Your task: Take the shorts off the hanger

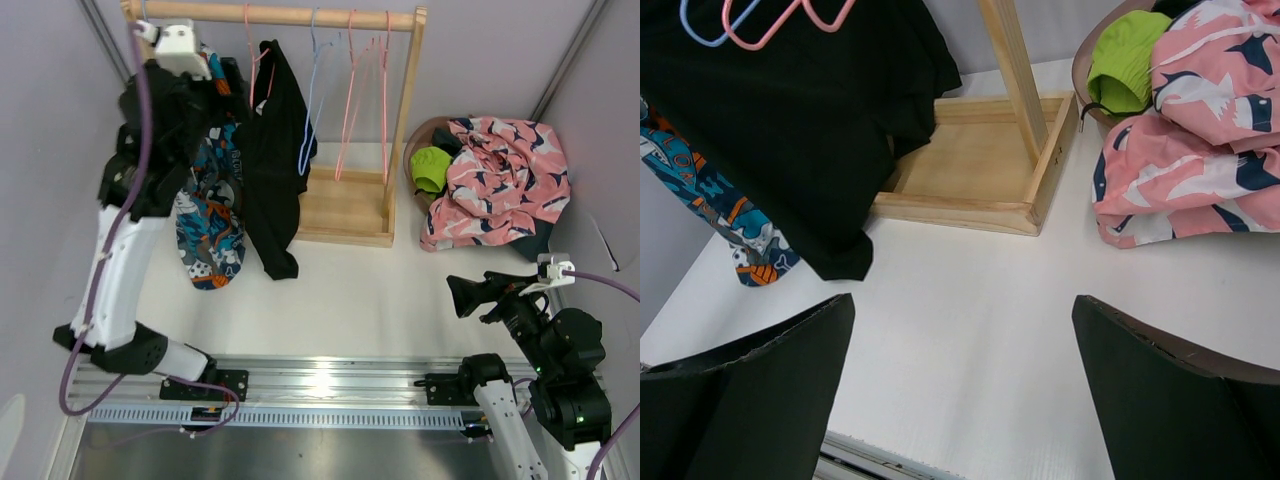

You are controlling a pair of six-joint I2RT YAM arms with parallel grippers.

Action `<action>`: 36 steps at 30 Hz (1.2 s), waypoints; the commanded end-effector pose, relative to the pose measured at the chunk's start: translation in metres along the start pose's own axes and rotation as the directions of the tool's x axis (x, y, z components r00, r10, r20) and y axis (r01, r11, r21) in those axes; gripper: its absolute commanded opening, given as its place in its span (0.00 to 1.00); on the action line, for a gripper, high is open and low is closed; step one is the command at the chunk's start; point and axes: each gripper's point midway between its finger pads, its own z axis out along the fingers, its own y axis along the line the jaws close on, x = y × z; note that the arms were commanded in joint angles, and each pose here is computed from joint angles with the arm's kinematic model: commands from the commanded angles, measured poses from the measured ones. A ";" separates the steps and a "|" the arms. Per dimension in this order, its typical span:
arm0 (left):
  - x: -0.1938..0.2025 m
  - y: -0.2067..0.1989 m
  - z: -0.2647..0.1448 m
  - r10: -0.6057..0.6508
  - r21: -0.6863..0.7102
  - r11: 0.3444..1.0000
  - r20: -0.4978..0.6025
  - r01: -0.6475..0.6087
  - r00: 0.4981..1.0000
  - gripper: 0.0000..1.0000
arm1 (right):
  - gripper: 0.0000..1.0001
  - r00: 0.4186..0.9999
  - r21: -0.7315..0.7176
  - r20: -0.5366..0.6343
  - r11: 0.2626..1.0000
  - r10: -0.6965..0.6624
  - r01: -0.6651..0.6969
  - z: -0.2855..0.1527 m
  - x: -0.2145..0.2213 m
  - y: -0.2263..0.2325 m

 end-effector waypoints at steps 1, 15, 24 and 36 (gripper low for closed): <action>0.046 -0.013 0.038 0.008 0.063 0.998 -0.115 -0.001 0.993 0.91 | 0.99 0.999 -0.006 0.042 1.000 -0.012 0.013 -0.001 -0.010 0.002; 0.095 -0.012 0.082 0.041 0.060 0.998 -0.203 -0.029 0.978 0.83 | 0.99 0.999 0.002 0.034 1.000 -0.009 0.009 0.001 -0.008 0.000; 0.126 -0.012 0.098 0.057 0.053 0.998 -0.259 -0.045 0.964 0.60 | 0.99 1.000 0.005 0.029 1.000 -0.008 0.007 0.003 -0.008 -0.001; 0.091 -0.001 0.096 0.044 -0.006 0.999 -0.176 -0.046 0.983 0.00 | 1.00 0.999 0.001 0.031 1.000 -0.010 0.009 0.004 -0.008 0.000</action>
